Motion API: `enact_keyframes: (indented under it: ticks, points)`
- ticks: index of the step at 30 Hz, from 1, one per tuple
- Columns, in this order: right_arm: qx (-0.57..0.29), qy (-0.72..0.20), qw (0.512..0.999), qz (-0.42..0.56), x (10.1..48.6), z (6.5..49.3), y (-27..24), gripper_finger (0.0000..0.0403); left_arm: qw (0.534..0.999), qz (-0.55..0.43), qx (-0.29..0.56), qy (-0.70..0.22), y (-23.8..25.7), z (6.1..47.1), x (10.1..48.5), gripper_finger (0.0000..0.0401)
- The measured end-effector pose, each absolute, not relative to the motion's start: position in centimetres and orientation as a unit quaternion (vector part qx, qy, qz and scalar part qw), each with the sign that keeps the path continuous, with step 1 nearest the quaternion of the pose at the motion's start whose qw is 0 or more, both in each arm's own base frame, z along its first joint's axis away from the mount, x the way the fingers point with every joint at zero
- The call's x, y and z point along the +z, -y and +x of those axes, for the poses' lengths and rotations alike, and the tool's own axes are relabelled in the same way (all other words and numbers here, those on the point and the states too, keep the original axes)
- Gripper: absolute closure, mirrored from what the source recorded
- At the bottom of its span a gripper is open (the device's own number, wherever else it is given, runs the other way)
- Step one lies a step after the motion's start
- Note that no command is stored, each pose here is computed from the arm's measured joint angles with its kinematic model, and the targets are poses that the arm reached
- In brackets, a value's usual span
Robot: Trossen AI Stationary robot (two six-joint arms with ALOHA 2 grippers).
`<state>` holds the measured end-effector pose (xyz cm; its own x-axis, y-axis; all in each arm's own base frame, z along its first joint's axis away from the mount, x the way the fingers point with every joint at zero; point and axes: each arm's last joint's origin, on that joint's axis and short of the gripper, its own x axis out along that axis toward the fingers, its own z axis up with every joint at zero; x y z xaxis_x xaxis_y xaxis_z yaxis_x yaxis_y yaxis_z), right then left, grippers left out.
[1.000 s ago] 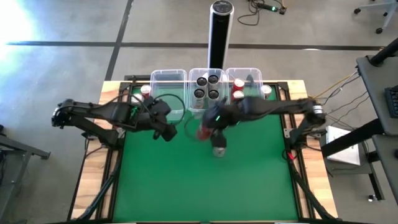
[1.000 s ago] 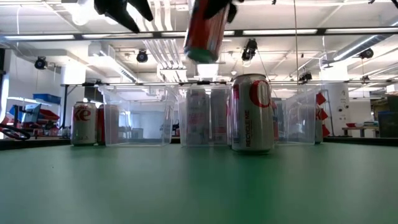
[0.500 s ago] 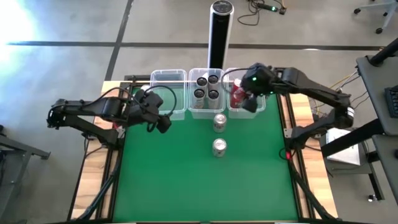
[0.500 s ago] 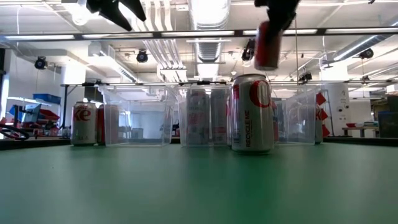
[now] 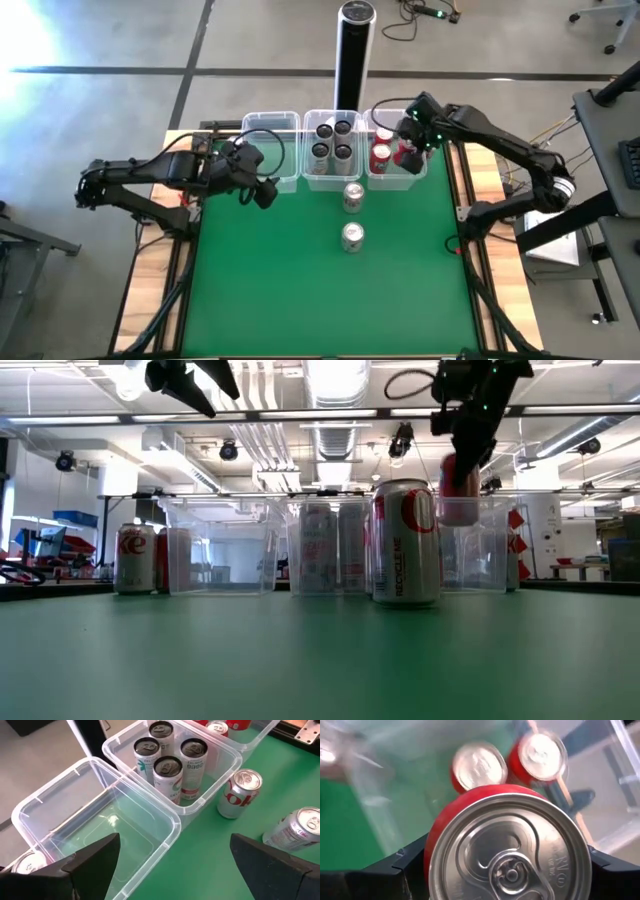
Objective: Sort soda cans
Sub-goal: Put the red soda can into the right transparent bin
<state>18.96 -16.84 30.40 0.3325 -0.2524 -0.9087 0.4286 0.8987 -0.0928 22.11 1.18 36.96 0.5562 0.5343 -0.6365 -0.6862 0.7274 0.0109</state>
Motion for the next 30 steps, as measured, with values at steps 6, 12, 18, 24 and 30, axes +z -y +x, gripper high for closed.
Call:
enact_keyframes:
  ticks: [6, 12, 18, 24, 30]
  points:
    - [-0.2, -0.544, 0.809, 0.097, 29.3, 18.7, 18.4, 0.0097, 0.868, -0.122, 0.361, -0.319, -2.1, 22.1, 36.9, 0.004]
    - [-0.178, -0.562, 0.803, 0.09, 27.8, 19.5, 19.3, 0.0097, 0.86, -0.119, 0.38, -0.32, -3.3, 21.9, 36.9, 0.004]
    - [-0.153, -0.59, 0.787, 0.101, 25.7, 20.2, 20.4, 0.0097, 0.859, -0.125, 0.376, -0.325, -3.9, 21.9, 36.9, 0.004]
    - [-0.15, -0.595, 0.781, 0.114, 24.1, 20.4, 21.4, 0.0097, 0.859, -0.125, 0.374, -0.327, -3.9, 21.9, 36.9, 0.004]
    - [-0.142, -0.6, 0.78, 0.105, 22.8, 20.2, 21.1, 0.0097, 0.856, -0.122, 0.374, -0.335, -3.9, 21.8, 36.8, 0.0039]
